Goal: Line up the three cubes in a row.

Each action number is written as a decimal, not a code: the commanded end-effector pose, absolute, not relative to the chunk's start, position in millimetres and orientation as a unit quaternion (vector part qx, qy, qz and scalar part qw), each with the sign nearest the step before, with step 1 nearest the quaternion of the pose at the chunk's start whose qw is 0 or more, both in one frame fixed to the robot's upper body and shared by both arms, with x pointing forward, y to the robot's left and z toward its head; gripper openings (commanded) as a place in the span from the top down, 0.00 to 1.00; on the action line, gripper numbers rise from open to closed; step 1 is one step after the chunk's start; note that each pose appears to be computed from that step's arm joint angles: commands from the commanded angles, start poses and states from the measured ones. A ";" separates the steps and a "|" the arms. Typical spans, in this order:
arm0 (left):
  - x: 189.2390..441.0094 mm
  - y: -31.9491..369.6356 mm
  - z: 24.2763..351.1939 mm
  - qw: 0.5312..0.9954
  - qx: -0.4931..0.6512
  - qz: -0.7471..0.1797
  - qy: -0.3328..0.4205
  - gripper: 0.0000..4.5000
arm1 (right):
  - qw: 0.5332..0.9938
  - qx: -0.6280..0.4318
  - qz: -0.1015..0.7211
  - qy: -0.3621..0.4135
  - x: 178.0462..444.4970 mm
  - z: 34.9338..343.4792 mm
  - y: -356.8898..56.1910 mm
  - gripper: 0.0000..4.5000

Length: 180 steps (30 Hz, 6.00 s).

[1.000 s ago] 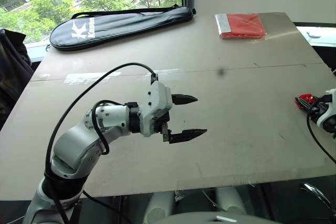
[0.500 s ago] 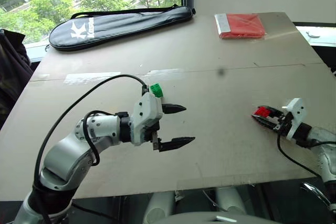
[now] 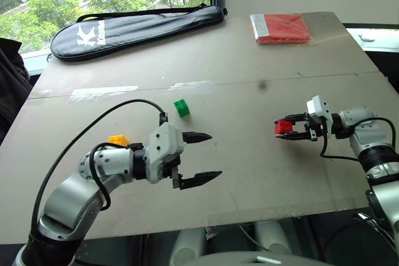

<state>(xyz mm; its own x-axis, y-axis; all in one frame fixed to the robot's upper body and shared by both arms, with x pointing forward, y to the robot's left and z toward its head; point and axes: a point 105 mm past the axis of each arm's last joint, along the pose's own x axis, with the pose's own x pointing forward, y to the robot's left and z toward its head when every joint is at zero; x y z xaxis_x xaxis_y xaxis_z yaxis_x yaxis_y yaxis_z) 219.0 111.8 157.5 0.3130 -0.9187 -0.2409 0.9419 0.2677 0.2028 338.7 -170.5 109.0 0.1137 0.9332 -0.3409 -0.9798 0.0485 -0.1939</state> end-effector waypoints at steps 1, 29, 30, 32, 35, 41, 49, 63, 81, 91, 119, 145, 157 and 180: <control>218.6 115.0 164.9 0.800 0.185 -0.571 0.010 0.00 | 0.691 -0.209 0.690 0.057 337.3 111.0 -163.8 0.70; 217.1 118.9 161.8 0.806 0.195 -0.558 0.008 0.00 | 0.638 -0.251 0.727 0.045 331.2 107.3 -148.9 0.44; 217.2 118.9 161.5 0.806 0.195 -0.558 0.008 0.00 | 0.636 -0.253 0.727 0.047 331.1 106.8 -149.0 0.39; 217.4 118.6 160.3 0.806 0.195 -0.558 0.009 0.00 | 0.640 -0.256 0.724 0.034 333.3 110.4 -147.6 0.18; 217.2 117.8 158.9 0.806 0.194 -0.559 0.010 0.00 | 0.640 -0.263 0.722 0.020 334.5 113.4 -146.3 0.01; 217.7 116.8 158.1 0.805 0.194 -0.561 0.009 0.00 | 0.641 -0.284 0.713 0.018 338.7 116.9 -150.0 0.01; 219.1 115.7 157.6 0.803 0.195 -0.563 0.008 0.00 | 0.638 -0.314 0.703 0.032 340.8 114.6 -159.1 0.01; 220.9 114.6 155.6 0.797 0.200 -0.570 0.011 0.00 | 0.664 -0.319 0.676 0.032 348.1 119.5 -169.5 0.01; 219.2 112.7 151.0 0.800 0.186 -0.570 0.007 0.00 | 0.680 -0.321 0.659 0.032 350.2 128.4 -181.0 0.01; 226.8 124.7 161.8 0.865 0.127 -0.483 -0.057 0.00 | 0.736 -0.316 0.598 -0.009 350.2 154.9 -217.2 0.01; 318.5 152.3 114.1 0.969 0.117 -0.218 -0.011 0.00 | 0.874 -0.036 0.465 -0.137 242.9 168.7 -238.7 0.01; 339.5 120.3 96.6 0.994 0.070 -0.079 0.039 0.00 | 0.853 -0.061 0.507 -0.105 237.6 180.6 -232.7 0.01; 350.2 127.2 98.0 0.996 0.075 -0.012 0.046 0.00 | 0.855 -0.061 0.504 -0.100 236.7 173.0 -235.8 0.01; 365.2 136.8 81.0 0.994 0.051 0.063 0.078 0.64 | 0.859 -0.069 0.498 -0.100 239.4 171.1 -234.7 0.00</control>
